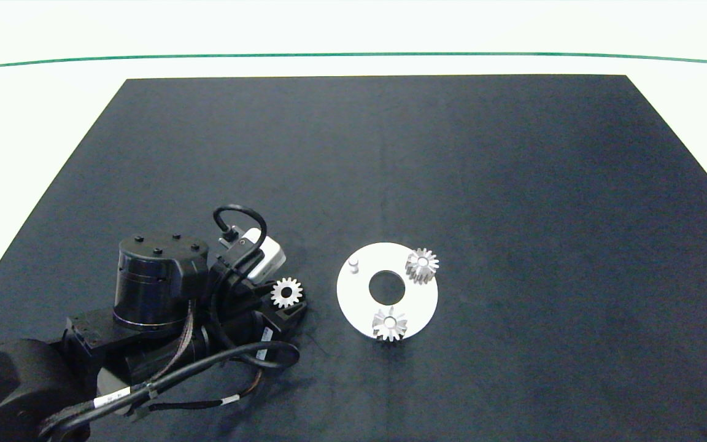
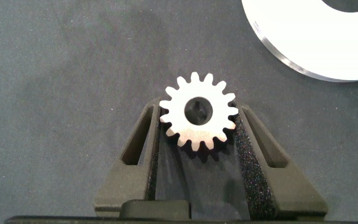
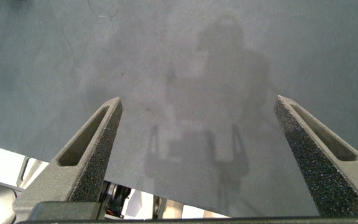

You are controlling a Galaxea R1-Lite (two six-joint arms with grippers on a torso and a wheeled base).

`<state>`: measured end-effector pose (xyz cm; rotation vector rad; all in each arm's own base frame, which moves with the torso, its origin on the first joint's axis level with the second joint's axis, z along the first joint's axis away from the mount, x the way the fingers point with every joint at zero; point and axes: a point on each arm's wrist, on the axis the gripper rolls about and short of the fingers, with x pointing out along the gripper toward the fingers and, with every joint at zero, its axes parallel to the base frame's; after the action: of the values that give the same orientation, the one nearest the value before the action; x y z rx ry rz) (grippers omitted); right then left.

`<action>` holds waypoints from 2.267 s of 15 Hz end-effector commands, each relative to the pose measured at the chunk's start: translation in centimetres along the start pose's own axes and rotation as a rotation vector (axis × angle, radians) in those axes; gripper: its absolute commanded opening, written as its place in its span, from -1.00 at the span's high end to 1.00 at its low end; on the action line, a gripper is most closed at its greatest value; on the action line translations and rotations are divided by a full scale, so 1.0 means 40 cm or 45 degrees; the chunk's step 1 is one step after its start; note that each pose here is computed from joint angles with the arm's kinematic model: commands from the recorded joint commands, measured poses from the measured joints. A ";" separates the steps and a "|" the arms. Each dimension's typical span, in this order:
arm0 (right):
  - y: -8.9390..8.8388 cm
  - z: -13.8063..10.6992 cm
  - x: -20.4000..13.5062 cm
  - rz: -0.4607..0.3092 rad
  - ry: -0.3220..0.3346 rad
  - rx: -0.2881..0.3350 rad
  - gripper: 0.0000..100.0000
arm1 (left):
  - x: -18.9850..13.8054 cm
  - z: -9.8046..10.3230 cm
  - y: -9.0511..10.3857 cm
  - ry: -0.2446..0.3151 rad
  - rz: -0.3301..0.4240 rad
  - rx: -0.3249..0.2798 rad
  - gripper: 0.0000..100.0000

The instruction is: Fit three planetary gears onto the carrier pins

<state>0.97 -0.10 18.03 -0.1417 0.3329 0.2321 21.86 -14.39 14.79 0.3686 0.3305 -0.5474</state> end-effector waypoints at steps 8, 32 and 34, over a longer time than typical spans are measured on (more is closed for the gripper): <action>0.001 -0.004 0.003 -0.001 0.013 -0.004 -1.00 | -0.005 0.003 0.001 -0.010 0.005 0.002 0.74; 0.002 -0.008 0.004 0.048 -0.003 -0.017 -1.00 | -0.017 0.170 -0.036 -0.131 0.027 0.108 1.00; 0.002 -0.007 0.005 0.050 -0.002 -0.018 -1.00 | -0.014 0.186 -0.053 -0.125 -0.003 0.122 1.00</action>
<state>1.01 -0.04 17.69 -0.1471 0.3304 0.2738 21.76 -18.39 20.45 0.4381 0.2325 -0.5707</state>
